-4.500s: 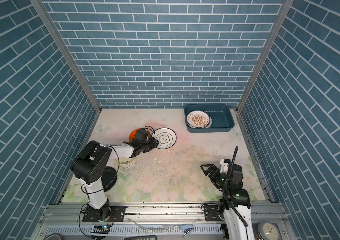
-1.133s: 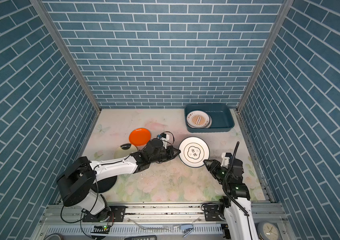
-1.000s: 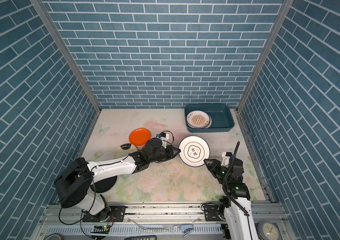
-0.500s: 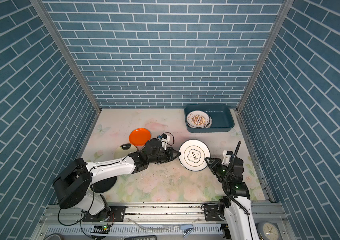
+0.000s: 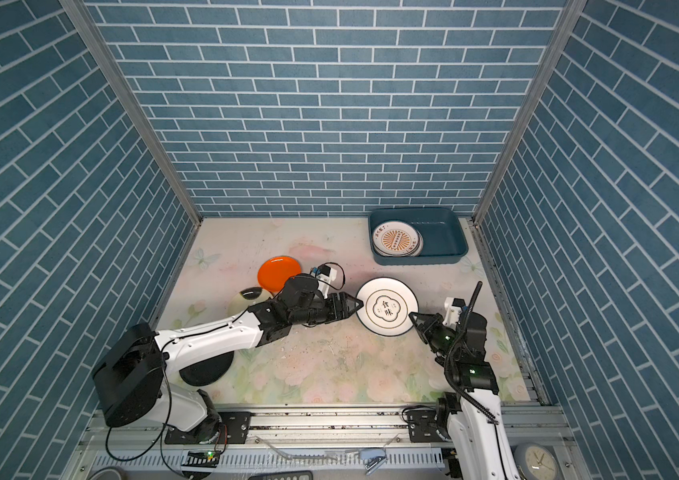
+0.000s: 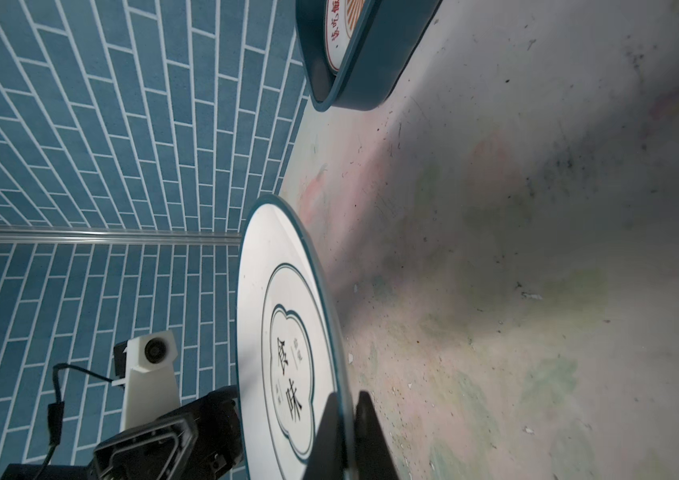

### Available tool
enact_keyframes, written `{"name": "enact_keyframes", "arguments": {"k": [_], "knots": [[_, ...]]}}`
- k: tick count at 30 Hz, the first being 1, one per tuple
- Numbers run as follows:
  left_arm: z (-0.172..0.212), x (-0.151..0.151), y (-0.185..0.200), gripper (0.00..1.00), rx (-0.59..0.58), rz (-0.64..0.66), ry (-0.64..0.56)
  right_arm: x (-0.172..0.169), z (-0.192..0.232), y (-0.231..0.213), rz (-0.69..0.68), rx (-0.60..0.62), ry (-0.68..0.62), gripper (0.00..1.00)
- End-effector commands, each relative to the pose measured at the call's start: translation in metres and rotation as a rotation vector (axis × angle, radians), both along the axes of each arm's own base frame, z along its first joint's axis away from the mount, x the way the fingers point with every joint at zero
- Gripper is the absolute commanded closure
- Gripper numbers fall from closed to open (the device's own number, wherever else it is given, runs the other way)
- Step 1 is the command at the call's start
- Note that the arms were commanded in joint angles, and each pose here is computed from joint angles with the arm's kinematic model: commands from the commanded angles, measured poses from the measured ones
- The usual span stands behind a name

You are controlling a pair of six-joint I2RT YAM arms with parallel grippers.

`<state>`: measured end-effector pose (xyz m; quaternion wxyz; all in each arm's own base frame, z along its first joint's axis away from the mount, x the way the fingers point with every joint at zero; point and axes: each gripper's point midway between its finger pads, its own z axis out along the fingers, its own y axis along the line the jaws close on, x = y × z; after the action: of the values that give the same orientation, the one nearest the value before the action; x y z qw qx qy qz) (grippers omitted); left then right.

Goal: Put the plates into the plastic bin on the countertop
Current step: 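Grasp the white plate's rim with the right gripper while the left gripper releases, then carry the white plate to the bin with the right gripper while the left retreats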

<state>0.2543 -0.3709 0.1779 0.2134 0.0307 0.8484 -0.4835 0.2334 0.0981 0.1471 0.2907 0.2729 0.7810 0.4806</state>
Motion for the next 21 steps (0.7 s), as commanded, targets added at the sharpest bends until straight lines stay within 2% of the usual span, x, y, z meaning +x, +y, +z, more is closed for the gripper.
{"name": "enact_keyframes", "arguments": {"k": [1,10,15,21], "knots": [[-0.001,0.007,0.027,0.0,0.055,-0.004,-0.024,0.003,0.017,0.0,-0.026,0.06,-0.015,1.0],[-0.011,0.024,0.119,0.0,0.197,0.15,-0.071,-0.002,0.015,-0.006,-0.071,0.042,-0.011,1.0],[-0.01,0.022,0.151,0.0,0.223,0.217,-0.108,0.007,0.012,-0.007,-0.07,0.028,0.018,1.0],[-0.026,0.016,0.193,0.0,0.36,0.243,-0.11,0.017,0.02,-0.005,-0.024,-0.016,0.035,1.0]]}}
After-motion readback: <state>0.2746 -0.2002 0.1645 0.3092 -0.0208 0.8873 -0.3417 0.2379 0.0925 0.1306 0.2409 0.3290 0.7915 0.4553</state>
